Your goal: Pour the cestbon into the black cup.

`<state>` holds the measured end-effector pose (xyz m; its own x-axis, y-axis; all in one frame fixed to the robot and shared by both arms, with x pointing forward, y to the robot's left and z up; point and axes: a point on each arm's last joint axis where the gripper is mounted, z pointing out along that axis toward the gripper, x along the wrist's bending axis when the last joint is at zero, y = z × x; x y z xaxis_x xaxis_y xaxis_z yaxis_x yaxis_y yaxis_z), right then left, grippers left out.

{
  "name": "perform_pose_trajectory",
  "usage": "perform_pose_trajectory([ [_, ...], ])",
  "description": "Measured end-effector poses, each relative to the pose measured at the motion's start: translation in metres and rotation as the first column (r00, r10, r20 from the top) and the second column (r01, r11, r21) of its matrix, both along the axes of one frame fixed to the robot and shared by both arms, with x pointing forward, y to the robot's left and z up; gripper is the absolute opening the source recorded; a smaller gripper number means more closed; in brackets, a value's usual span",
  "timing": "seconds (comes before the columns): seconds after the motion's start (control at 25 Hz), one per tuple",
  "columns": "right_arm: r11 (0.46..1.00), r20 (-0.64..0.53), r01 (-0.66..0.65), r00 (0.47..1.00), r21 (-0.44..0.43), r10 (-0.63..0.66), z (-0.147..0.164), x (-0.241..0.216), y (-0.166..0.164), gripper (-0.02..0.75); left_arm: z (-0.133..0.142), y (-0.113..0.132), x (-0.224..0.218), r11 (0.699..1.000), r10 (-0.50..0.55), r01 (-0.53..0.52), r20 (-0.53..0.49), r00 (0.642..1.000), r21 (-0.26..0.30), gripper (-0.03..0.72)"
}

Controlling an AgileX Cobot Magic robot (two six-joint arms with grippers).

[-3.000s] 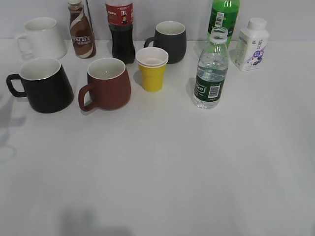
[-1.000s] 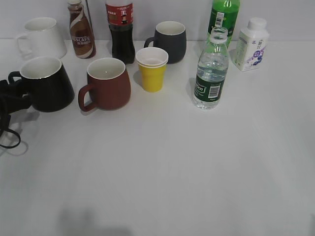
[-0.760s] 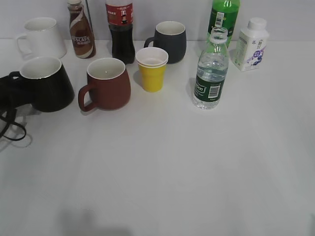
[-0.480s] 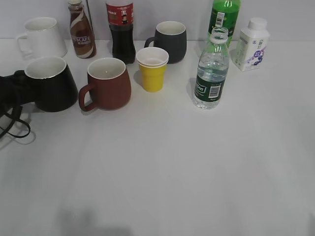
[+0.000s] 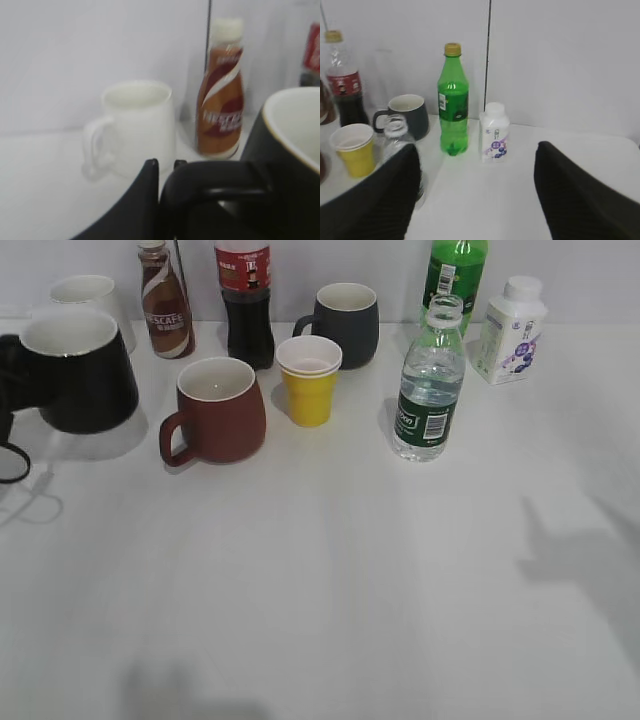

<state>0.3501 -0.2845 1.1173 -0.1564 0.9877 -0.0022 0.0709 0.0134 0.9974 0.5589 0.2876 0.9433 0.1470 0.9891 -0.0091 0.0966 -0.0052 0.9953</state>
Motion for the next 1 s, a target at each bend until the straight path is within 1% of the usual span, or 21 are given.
perform_pose_trajectory([
  [0.08, 1.000, -0.038, -0.004, 0.999, 0.001, 0.004, -0.005, 0.026, 0.001, 0.535, 0.014, -0.001, -0.003, 1.000, -0.012, 0.012, 0.024, 1.000, 0.012, 0.051],
  [0.2, 0.997, -0.121, -0.078, 0.989, 0.017, 0.080, -0.020, 0.052, 0.015, 0.535, 0.030, -0.002, -0.007, 0.999, -0.029, 0.027, 0.063, 0.998, 0.027, 0.050],
  [0.24, 0.994, -0.147, -0.108, 0.983, 0.008, 0.108, -0.026, 0.059, 0.023, 0.535, 0.034, -0.003, -0.009, 0.999, -0.033, 0.031, 0.076, 0.997, 0.030, 0.050],
  [0.4, 0.976, -0.166, -0.217, 0.964, -0.036, 0.208, -0.035, 0.066, 0.055, 0.518, 0.044, -0.003, -0.011, 0.999, -0.038, 0.034, 0.103, 0.994, 0.036, 0.049],
  [0.48, 0.949, -0.202, -0.310, 0.934, -0.054, 0.293, -0.043, 0.065, 0.075, 0.514, 0.044, -0.004, -0.012, 0.998, -0.043, 0.039, 0.103, 0.994, 0.040, 0.050],
  [0.56, 0.908, -0.296, -0.418, 0.872, -0.040, 0.389, -0.060, 0.067, 0.096, 0.513, 0.044, -0.004, -0.012, 0.998, -0.054, 0.050, 0.099, 0.994, 0.048, 0.050],
  [0.6, 0.891, -0.351, -0.454, 0.835, -0.005, 0.424, -0.069, 0.068, 0.103, 0.513, 0.043, -0.005, -0.012, 0.997, -0.058, 0.053, 0.098, 0.993, 0.051, 0.050],
  [0.64, 0.890, -0.414, -0.455, 0.803, 0.037, 0.428, -0.082, 0.072, 0.109, 0.513, 0.043, -0.005, -0.012, 0.997, -0.063, 0.058, 0.097, 0.993, 0.055, 0.050],
  [0.68, 0.904, -0.462, -0.422, 0.789, 0.070, 0.405, -0.093, 0.076, 0.111, 0.513, 0.043, -0.005, -0.012, 0.996, -0.067, 0.061, 0.096, 0.993, 0.058, 0.050],
  [0.72, 0.927, -0.511, -0.362, 0.781, 0.097, 0.359, -0.107, 0.082, 0.111, 0.513, 0.043, -0.006, -0.012, 0.996, -0.070, 0.064, 0.095, 0.993, 0.060, 0.050],
  [0.76, 0.953, -0.534, -0.286, 0.793, 0.099, 0.294, -0.116, 0.089, 0.109, 0.513, 0.043, -0.006, -0.012, 0.996, -0.073, 0.067, 0.094, 0.993, 0.062, 0.050],
  [0.84, 0.991, -0.542, -0.120, 0.830, 0.059, 0.133, -0.131, 0.103, 0.101, 0.513, 0.043, -0.006, -0.012, 0.995, -0.076, 0.070, 0.093, 0.993, 0.065, 0.050],
  [0.92, 0.999, -0.465, 0.036, 0.885, 0.000, -0.032, -0.130, 0.114, 0.089, 0.513, 0.046, -0.006, -0.013, 0.995, -0.077, 0.071, 0.097, 0.992, 0.068, 0.049],
  [0.96, 0.996, -0.408, 0.088, 0.909, -0.013, -0.086, -0.127, 0.117, 0.084, 0.513, 0.048, -0.006, -0.014, 0.995, -0.079, 0.072, 0.105, 0.991, 0.070, 0.049],
  [1.0, 0.994, -0.351, 0.104, 0.931, -0.016, -0.103, -0.123, 0.119, 0.082, 0.513, 0.050, -0.007, -0.015, 0.995, -0.079, 0.072, 0.112, 0.991, 0.070, 0.049],
])
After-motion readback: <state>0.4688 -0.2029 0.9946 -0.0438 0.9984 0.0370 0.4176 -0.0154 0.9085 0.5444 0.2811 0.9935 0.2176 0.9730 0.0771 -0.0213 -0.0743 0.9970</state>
